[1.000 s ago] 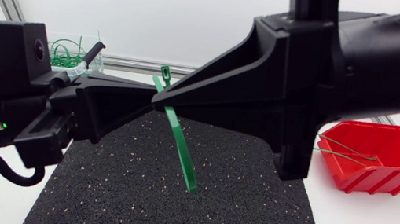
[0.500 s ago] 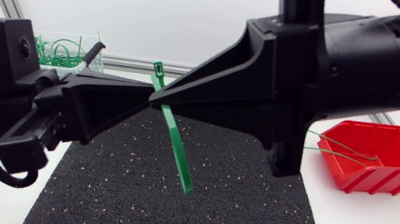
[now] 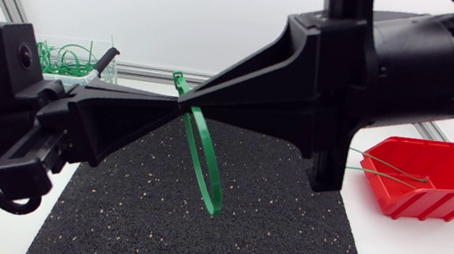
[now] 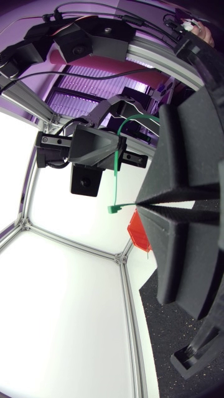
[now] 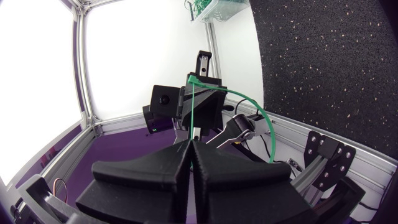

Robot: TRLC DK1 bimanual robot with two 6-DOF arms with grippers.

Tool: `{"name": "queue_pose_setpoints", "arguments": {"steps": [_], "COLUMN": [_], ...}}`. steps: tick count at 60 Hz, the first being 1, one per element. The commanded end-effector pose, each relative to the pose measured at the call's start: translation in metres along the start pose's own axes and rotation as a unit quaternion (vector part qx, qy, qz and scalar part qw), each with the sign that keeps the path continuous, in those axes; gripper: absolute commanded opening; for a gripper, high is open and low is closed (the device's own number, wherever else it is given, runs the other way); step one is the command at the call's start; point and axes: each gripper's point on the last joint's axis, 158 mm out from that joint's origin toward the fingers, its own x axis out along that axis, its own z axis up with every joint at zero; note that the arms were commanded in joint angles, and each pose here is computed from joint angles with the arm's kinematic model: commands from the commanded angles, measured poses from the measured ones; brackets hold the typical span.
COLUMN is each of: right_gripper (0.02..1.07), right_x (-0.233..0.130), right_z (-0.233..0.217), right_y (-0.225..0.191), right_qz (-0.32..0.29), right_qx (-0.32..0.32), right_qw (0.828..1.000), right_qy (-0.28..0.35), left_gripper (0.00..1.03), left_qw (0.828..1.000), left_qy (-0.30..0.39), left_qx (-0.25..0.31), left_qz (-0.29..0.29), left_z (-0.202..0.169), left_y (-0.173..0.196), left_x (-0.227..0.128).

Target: Take a green cable tie from the red box, thread the tail through the head to close it, then place it in the transparent bin on the left.

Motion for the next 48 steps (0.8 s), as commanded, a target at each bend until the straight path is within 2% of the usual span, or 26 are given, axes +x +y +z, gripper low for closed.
{"name": "queue_pose_setpoints", "arguments": {"steps": [1, 48], "right_gripper": [0.08, 0.08], "right_x": [0.0, 0.015], "right_z": [0.002, 0.02], "right_y": [-0.007, -0.013], "right_qz": [-0.004, -0.011], "right_qx": [0.011, 0.022], "right_qw": [1.0, 1.0], "right_qy": [-0.002, -0.004], "left_gripper": [0.04, 0.04], "left_qw": [1.0, 1.0], "left_qy": [0.007, 0.008], "left_qx": [0.008, 0.019], "left_qz": [-0.006, -0.009], "left_z": [-0.008, -0.009], "left_y": [-0.002, -0.008], "left_x": [-0.002, 0.001]}}
